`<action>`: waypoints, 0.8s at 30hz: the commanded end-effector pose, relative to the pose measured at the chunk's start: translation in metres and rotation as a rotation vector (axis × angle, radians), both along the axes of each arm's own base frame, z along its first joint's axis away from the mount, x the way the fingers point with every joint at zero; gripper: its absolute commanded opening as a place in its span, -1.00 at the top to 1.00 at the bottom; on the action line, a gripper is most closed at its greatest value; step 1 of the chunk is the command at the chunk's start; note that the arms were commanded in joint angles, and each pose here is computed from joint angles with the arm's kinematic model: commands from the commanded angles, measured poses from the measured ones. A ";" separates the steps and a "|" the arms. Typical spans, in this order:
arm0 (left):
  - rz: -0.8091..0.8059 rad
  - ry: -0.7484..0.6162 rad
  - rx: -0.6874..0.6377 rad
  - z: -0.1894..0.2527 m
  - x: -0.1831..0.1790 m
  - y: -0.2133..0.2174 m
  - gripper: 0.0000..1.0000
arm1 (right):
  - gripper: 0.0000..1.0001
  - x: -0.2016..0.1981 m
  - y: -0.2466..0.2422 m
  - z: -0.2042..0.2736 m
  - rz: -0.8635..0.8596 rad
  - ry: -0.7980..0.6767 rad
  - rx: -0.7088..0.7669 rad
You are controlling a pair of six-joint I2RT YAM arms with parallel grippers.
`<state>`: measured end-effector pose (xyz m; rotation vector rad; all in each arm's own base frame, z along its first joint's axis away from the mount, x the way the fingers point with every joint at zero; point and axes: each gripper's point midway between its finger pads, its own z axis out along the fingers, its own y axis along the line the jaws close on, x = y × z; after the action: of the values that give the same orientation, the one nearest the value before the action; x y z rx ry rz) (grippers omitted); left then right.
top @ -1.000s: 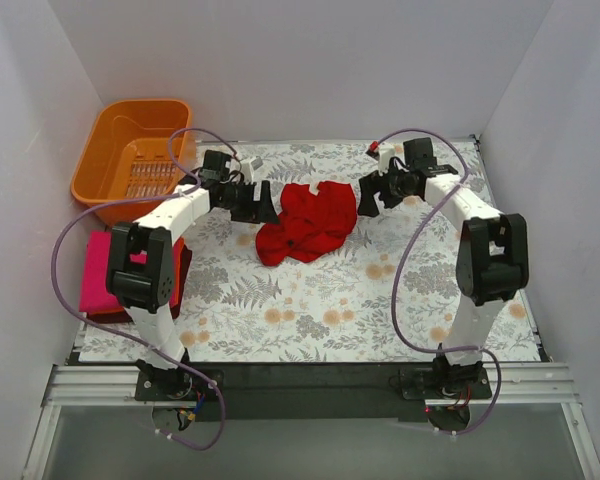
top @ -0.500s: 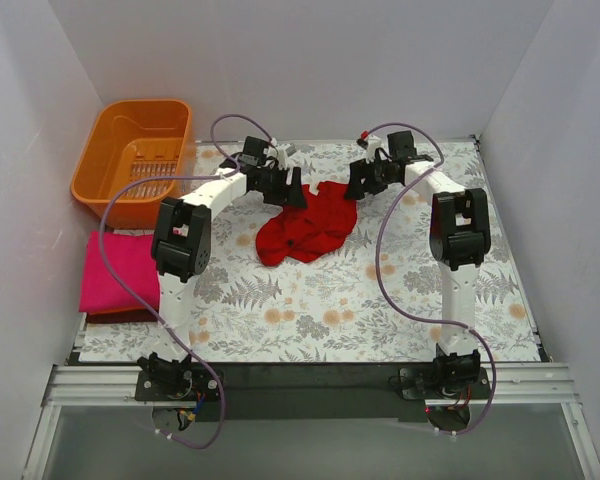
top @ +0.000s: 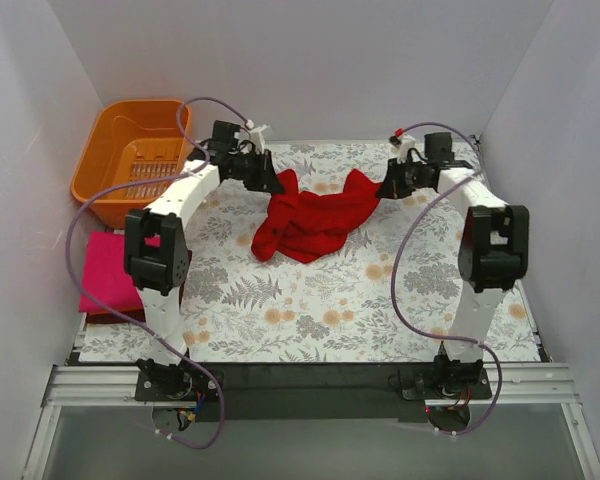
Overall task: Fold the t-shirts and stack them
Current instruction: Flatten the tshirt out
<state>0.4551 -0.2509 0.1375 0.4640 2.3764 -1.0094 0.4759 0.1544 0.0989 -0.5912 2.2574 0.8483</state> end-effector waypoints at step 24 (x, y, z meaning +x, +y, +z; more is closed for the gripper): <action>-0.183 0.187 0.060 -0.054 -0.129 0.156 0.51 | 0.97 -0.243 -0.033 0.022 0.377 -0.214 -0.340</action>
<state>0.3106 -0.1201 0.0830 0.4660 2.6126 -1.3231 0.2422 0.1215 0.1197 -1.0871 2.1998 0.6178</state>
